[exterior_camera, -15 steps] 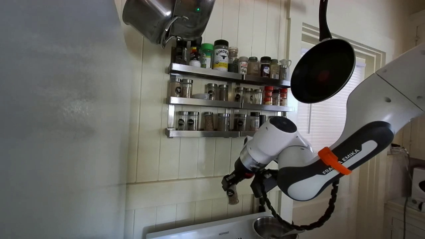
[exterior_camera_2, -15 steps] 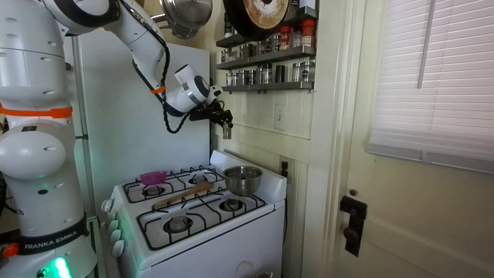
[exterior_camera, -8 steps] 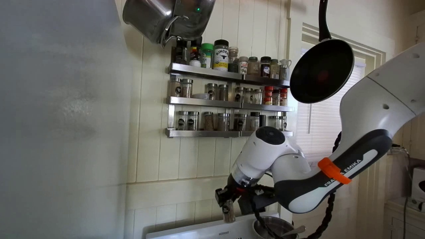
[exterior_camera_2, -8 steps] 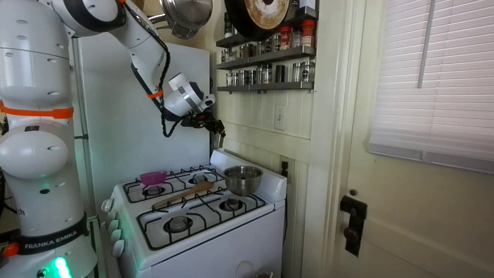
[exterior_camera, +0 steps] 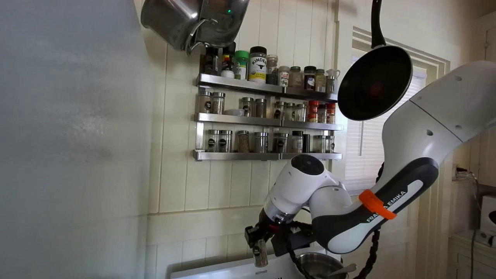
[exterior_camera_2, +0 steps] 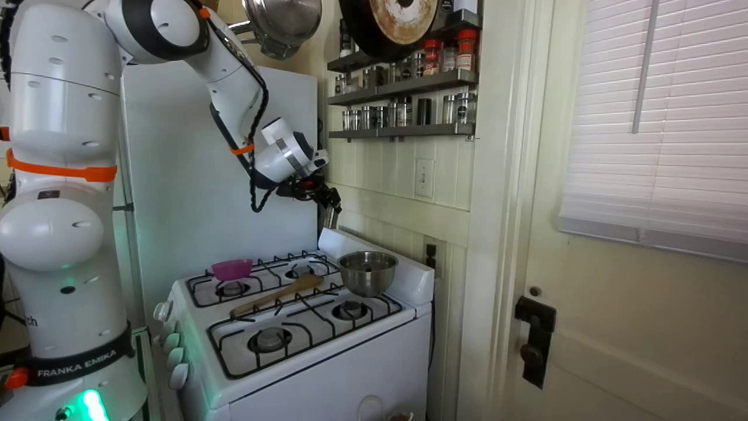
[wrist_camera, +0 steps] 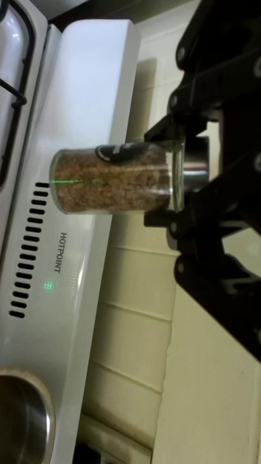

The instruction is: Remove one bottle from the shelf

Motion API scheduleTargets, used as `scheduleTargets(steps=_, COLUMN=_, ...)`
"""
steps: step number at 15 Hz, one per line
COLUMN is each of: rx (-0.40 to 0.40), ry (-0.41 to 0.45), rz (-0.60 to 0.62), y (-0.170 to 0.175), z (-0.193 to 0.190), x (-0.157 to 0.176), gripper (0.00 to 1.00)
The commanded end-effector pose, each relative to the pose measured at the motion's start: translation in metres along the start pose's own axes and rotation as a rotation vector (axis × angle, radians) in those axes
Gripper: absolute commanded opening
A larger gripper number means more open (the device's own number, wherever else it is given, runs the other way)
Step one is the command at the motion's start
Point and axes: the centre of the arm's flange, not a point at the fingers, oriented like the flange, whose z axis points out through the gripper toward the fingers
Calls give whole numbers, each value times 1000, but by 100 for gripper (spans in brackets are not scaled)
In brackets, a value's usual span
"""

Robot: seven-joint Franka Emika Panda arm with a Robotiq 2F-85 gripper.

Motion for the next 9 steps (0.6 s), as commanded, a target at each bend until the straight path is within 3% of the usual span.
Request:
scheduleTargets(steps=1, rx=-19, ry=58, rz=73, y=5, z=6, x=-12, gripper=24)
scheduleTargets(steps=6, rx=-58, ry=124, rz=220, y=15, z=27, x=-37, gripper=24)
scheduleTargets(steps=9, rx=-89, ry=125, rz=241, y=9, z=36, x=-53, gripper=24)
